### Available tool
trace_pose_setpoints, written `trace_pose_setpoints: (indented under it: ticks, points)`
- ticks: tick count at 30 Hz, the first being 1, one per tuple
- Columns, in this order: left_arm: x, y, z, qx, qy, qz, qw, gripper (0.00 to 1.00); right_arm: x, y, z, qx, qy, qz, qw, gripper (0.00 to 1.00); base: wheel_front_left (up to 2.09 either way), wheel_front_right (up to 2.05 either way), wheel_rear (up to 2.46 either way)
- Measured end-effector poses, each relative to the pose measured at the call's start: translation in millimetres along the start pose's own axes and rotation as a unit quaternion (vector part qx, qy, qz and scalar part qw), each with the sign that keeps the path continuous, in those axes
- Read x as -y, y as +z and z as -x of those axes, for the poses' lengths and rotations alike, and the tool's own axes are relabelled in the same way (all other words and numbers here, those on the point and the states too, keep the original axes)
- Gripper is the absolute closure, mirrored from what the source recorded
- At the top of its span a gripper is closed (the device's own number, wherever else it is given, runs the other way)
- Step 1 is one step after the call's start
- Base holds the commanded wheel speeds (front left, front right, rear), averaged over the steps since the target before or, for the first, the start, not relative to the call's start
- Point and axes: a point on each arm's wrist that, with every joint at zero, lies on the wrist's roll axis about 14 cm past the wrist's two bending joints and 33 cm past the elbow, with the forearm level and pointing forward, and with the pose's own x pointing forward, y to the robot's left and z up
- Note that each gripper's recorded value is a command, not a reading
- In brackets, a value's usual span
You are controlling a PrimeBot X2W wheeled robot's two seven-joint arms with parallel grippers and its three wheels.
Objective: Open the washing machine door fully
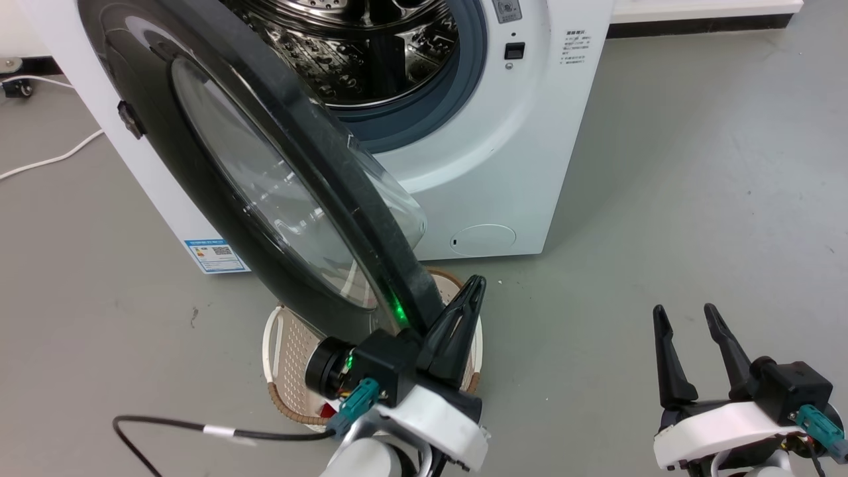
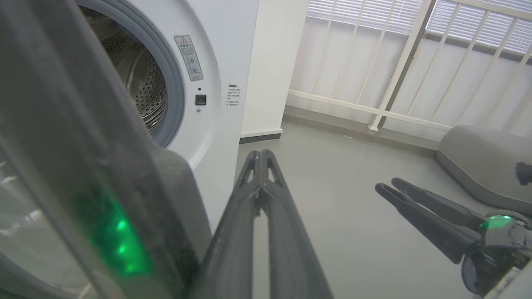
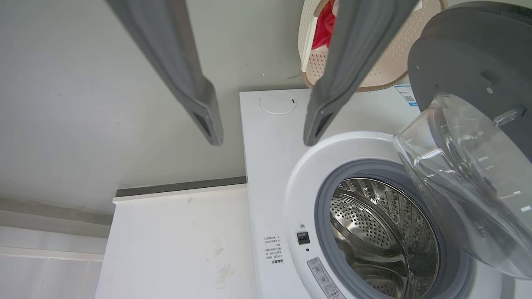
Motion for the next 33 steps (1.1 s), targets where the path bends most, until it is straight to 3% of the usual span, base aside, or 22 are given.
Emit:
trace_pose_setpoints:
  ticks: [18,33]
  points:
    - [-29.4,17.0,60.4,0.000,0.085,-0.032,0.996,1.00,-17.0,-1.9,-4.1,-0.002,0.025,-0.007,1.000,0.00,0.00,0.00,0.00]
    - [-65.9,48.1,98.8,0.034,0.184,-0.033,0.982,1.00,-65.3,-16.1,-34.0,-0.022,0.098,-0.007,0.995,0.00,0.00,0.00,0.00]
